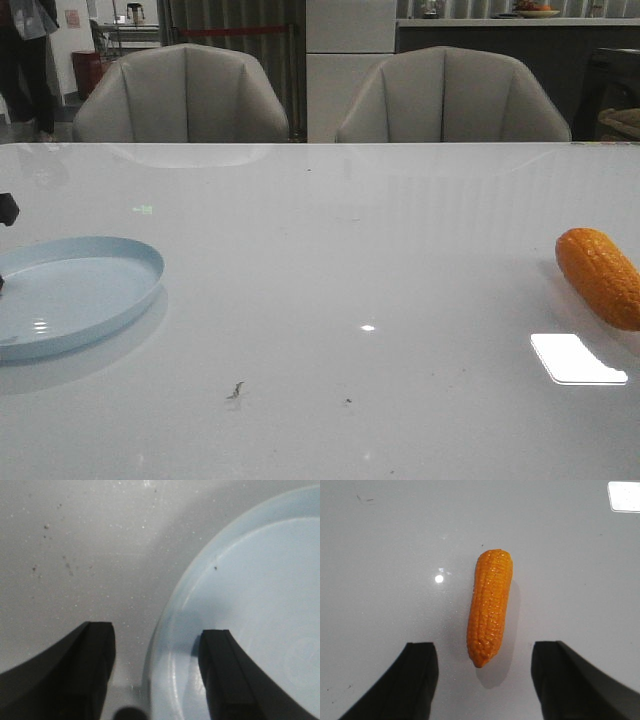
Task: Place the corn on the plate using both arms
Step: 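Grasp the rim of the light blue plate with the left gripper, then lift and carry the plate toward the table center, set it down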
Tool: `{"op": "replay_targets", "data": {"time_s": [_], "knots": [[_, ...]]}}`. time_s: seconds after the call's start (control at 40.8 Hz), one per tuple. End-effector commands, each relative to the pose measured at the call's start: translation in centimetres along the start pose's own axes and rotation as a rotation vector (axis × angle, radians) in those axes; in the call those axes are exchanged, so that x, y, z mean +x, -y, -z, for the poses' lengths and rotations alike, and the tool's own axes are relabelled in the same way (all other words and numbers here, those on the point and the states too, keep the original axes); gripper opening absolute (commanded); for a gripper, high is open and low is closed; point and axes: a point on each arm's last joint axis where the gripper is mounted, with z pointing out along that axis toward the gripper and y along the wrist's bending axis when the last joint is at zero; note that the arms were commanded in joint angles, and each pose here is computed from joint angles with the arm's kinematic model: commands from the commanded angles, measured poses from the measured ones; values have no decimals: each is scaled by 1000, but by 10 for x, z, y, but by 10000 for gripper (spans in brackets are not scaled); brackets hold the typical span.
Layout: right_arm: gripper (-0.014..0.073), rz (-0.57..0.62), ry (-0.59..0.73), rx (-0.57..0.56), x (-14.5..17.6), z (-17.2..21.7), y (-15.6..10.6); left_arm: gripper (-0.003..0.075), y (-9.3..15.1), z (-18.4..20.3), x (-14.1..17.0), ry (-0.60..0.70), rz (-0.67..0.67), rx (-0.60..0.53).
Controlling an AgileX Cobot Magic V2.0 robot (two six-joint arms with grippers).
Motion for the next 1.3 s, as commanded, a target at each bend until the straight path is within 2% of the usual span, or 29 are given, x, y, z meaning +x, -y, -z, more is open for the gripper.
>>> {"op": "replay_targets", "data": {"time_s": [0.0,0.196,0.221,0.54,0.662,0.76,0.859,1.055,1.276], "knots": [[519,6,104,0,-17,5,-1,372,3,18,-12,80,3,7],[519,6,102,0,-16,5,-1,104,3,14,-9,39,4,10],[519,6,102,0,-16,5,-1,87,3,14,-8,36,4,10],[519,6,102,0,-16,5,-1,94,8,29,-22,77,23,41],[519,6,101,0,-16,5,-1,94,17,47,-35,122,81,112],[519,6,97,0,-16,5,-1,94,28,60,-43,111,135,205],[519,6,87,-1,-15,5,-1,94,47,70,-47,78,159,304],[519,6,78,-1,-14,5,-1,94,94,75,-44,68,120,415],[519,6,78,-1,-14,5,-1,94,157,73,-31,130,7,468]]}}
